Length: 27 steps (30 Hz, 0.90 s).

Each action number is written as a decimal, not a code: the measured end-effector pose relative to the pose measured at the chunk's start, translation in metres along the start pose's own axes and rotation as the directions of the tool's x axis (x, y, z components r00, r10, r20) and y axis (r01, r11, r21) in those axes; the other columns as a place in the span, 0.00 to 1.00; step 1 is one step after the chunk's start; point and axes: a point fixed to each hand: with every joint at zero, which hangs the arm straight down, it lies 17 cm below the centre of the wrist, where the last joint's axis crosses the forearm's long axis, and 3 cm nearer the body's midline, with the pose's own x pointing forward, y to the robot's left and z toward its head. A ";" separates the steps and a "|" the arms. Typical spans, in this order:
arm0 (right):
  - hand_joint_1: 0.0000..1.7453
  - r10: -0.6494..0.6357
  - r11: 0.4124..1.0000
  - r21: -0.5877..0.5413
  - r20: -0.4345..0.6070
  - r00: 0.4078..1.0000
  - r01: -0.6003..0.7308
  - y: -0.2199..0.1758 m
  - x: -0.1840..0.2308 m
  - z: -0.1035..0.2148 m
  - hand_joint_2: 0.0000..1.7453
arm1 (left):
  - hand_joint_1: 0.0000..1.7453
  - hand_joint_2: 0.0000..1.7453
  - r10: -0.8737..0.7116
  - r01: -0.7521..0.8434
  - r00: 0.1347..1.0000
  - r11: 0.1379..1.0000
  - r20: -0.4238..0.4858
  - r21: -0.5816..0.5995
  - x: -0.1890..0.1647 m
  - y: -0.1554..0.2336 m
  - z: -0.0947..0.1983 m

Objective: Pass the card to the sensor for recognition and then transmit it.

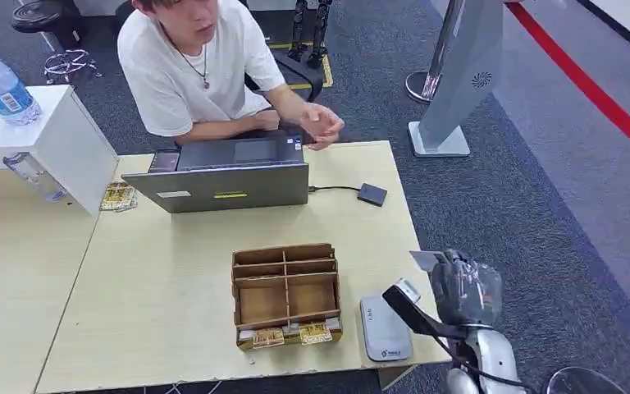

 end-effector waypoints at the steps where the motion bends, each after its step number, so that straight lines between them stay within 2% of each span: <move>1: 1.00 0.010 1.000 -0.021 0.016 1.000 -0.009 -0.005 0.005 -0.004 1.00 | 0.00 0.00 -0.002 0.002 1.000 1.000 0.001 -0.003 0.000 -0.001 0.000; 16: 1.00 0.097 0.970 -0.237 0.214 0.972 -0.045 -0.057 0.085 -0.053 1.00 | 0.00 0.00 -0.052 0.052 0.999 0.998 0.018 -0.026 0.005 -0.009 0.002; 26: 1.00 0.101 0.964 -0.267 0.306 0.947 -0.016 -0.062 0.135 -0.066 1.00 | 0.00 0.00 -0.073 0.074 0.997 0.997 0.023 -0.037 0.005 -0.012 0.002; 27: 0.19 0.096 0.965 -0.262 0.307 0.947 -0.013 -0.060 0.138 -0.068 1.00 | 0.00 0.00 -0.073 0.074 0.997 0.997 0.023 -0.038 0.005 -0.012 0.002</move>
